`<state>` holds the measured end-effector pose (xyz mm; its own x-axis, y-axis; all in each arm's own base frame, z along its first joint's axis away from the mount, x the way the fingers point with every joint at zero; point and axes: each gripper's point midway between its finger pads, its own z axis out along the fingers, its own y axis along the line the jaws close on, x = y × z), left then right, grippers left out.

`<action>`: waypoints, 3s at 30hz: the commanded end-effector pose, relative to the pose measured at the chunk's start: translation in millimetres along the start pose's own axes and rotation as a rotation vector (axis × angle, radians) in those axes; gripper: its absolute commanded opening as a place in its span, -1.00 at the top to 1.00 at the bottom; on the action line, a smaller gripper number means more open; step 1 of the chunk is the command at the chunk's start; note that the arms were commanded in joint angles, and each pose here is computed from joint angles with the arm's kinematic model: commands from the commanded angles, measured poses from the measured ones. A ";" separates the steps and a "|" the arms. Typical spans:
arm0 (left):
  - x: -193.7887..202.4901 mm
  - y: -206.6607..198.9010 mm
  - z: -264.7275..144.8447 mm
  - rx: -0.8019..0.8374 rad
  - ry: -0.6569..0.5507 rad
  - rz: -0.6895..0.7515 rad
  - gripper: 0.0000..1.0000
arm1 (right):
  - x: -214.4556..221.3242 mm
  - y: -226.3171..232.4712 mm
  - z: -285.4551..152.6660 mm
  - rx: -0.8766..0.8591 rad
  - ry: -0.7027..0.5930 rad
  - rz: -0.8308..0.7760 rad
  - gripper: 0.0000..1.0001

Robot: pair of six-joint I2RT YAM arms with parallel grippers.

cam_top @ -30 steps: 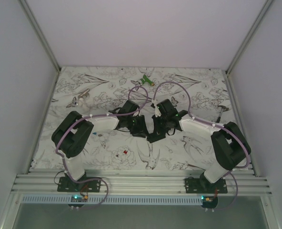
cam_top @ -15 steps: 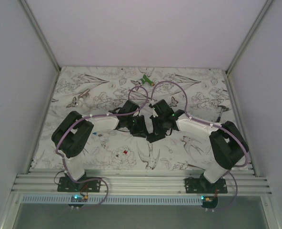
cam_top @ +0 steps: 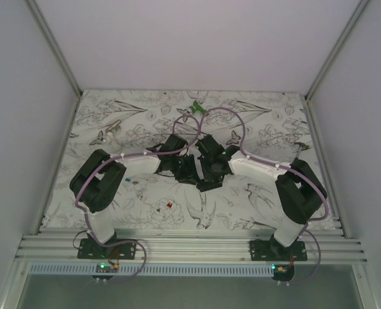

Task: Snap on the fuse box
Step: Install the fuse at the fuse box base.

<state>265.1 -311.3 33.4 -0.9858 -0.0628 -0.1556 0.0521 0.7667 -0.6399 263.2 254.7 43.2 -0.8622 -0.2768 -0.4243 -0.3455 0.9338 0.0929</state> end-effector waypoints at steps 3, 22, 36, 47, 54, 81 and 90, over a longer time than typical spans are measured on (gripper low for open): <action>7.0 21.9 5.3 -0.080 0.035 -0.019 0.41 | 8.6 -9.0 5.6 0.077 0.037 0.026 1.00; 11.8 44.5 3.0 -0.165 0.050 -0.052 0.48 | 66.2 -39.7 19.2 0.130 0.130 -0.082 1.00; 11.3 56.0 -0.3 -0.187 0.043 -0.090 0.55 | 95.4 -61.8 16.7 0.216 0.216 -0.105 1.00; 10.6 60.6 -3.5 -0.197 0.030 -0.097 0.57 | 110.0 -74.6 25.0 0.303 0.267 -0.149 1.00; 11.0 64.6 -9.6 -0.210 0.011 -0.098 0.58 | 95.6 -56.1 38.5 0.285 0.264 -0.184 1.00; -2.7 37.9 -28.0 -0.145 -0.058 -0.055 0.36 | -35.4 34.4 -13.7 -0.021 -0.095 -0.157 0.39; -10.0 36.2 -40.2 -0.117 -0.112 -0.076 0.06 | -43.9 39.8 -4.7 -0.082 -0.082 -0.151 0.53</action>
<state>273.5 -268.7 39.3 -0.9662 -0.1688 -0.1946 -0.0301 0.8241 -0.5656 275.9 288.9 60.1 -0.7832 -0.3861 -0.4874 -0.4679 0.8822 0.0530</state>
